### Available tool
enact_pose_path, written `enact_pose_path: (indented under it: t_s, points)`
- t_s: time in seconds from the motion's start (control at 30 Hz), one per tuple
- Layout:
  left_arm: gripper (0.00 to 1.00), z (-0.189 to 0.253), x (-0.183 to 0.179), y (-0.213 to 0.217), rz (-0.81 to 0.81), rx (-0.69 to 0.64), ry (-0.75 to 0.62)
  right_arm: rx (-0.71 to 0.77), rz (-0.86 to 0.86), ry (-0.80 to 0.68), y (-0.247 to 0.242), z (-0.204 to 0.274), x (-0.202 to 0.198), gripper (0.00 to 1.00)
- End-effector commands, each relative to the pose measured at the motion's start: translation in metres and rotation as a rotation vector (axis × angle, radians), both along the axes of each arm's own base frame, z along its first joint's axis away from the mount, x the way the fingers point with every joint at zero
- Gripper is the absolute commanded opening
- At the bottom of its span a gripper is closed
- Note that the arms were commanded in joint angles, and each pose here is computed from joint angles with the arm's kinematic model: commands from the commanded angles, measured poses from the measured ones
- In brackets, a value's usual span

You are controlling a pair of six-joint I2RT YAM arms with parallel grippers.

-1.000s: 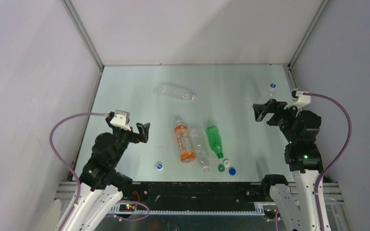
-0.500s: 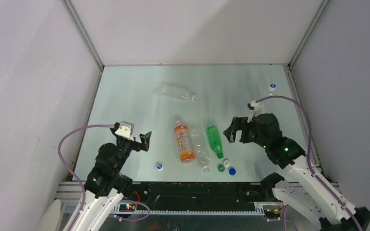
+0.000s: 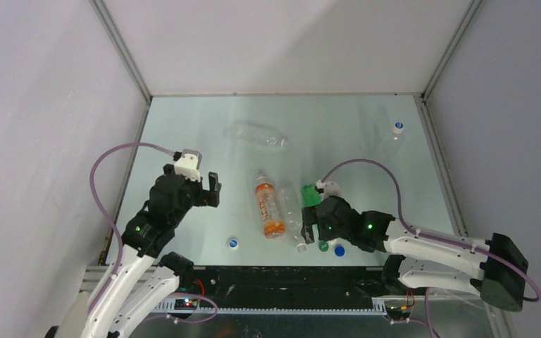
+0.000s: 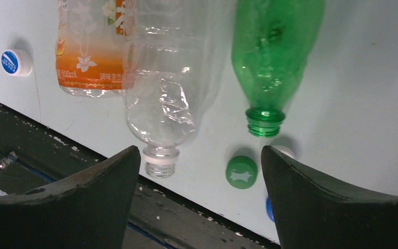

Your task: Screw on the bottle caps

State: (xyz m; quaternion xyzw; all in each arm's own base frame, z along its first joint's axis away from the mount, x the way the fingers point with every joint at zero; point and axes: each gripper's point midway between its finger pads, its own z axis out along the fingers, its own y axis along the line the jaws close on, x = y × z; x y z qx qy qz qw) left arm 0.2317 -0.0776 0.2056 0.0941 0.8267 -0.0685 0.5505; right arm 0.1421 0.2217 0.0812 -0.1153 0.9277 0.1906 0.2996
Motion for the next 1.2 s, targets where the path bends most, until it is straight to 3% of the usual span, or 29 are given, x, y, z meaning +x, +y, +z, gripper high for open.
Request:
enact_pose_path:
  t_s: [0.0,0.33,0.73,1.17]
  points:
    - [0.98,0.006,-0.001,0.004,0.072,-0.044,0.055,0.09,-0.049,-0.02,0.026,0.006,0.007,0.87]
    - [0.98,-0.003,0.001,-0.014,-0.02,-0.036,0.104,0.061,0.021,0.032,0.045,-0.005,-0.011,0.82]
    - [0.98,-0.035,0.01,-0.035,0.015,-0.088,0.294,0.0,0.017,0.032,0.037,-0.001,-0.012,0.78]
    - [0.97,-0.065,0.012,-0.124,0.057,-0.35,0.461,-0.081,-0.149,0.1,-0.015,0.006,-0.002,0.78]
